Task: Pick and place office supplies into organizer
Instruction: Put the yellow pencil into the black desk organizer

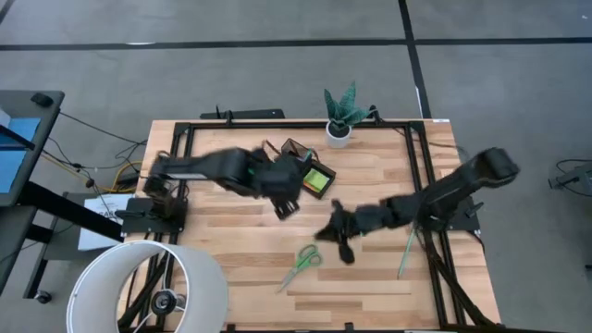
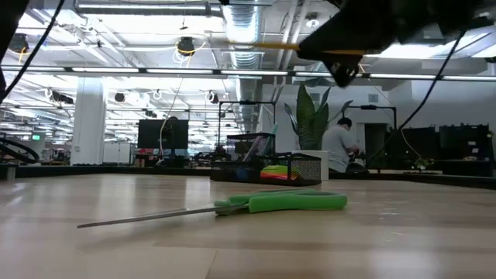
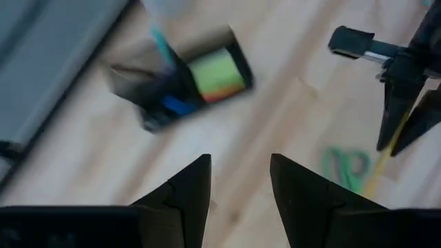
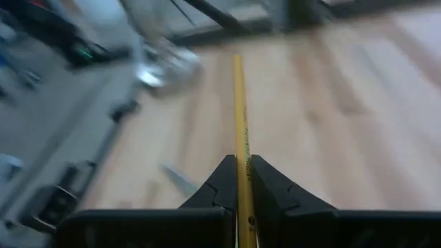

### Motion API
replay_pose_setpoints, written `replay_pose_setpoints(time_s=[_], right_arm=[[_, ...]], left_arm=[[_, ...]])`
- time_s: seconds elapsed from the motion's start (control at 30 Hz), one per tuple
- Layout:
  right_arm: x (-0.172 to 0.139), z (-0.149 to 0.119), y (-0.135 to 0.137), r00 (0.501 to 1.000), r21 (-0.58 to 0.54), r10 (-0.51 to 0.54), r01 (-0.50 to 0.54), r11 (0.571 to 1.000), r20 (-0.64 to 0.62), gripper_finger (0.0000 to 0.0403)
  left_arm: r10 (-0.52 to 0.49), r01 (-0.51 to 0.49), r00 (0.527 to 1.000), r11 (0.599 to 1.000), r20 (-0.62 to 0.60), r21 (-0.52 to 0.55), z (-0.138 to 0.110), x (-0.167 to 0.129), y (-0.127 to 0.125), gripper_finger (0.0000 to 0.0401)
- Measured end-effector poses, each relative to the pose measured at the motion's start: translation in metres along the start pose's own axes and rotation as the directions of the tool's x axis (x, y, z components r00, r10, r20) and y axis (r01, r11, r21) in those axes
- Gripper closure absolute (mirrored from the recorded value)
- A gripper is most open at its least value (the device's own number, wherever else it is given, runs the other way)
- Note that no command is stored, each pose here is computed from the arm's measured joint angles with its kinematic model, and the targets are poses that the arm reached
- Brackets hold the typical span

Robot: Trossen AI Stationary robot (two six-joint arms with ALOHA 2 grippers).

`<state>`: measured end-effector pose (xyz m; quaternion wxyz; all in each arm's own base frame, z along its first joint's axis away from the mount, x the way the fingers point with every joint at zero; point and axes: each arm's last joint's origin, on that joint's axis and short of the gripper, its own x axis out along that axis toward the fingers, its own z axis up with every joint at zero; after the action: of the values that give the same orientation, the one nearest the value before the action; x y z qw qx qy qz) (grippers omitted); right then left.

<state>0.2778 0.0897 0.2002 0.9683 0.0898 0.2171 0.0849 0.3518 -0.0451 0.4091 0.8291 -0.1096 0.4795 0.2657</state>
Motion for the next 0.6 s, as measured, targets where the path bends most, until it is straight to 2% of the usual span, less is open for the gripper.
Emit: replay_pose_setpoints(time_s=[0.1, 0.17, 0.33, 0.5, 0.6], right_arm=[[-0.022, 0.038, -0.022, 0.98, 0.018, -0.132, 0.136, 0.991, -0.146, 0.039], [-0.037, 0.066, -0.039, 0.946, 0.035, -0.221, 0.235, 0.971, -0.235, 0.039], [-0.06, 0.132, -0.09, 0.845, 0.106, -0.371, 0.44, 0.892, -0.384, 0.039], [-0.062, 0.162, -0.149, 0.703, 0.152, -0.435, 0.605, 0.781, -0.562, 0.0388], [-0.053, 0.167, -0.178, 0.64, 0.163, -0.411, 0.645, 0.747, -0.649, 0.0387]], left_arm=[[0.064, -0.065, 0.992, 0.998, 0.106, -0.001, 0.002, -0.022, 0.022, 0.0257], [0.124, -0.126, 0.977, 0.992, 0.173, -0.001, 0.003, -0.034, 0.034, 0.0257], [0.263, -0.273, 0.925, 0.962, 0.275, -0.003, 0.006, -0.048, 0.056, 0.0257], [0.334, -0.359, 0.898, 0.933, 0.288, 0.039, 0.012, -0.045, 0.067, 0.0257], [0.36, -0.391, 0.891, 0.918, 0.278, 0.065, 0.016, -0.041, 0.074, 0.0257]])
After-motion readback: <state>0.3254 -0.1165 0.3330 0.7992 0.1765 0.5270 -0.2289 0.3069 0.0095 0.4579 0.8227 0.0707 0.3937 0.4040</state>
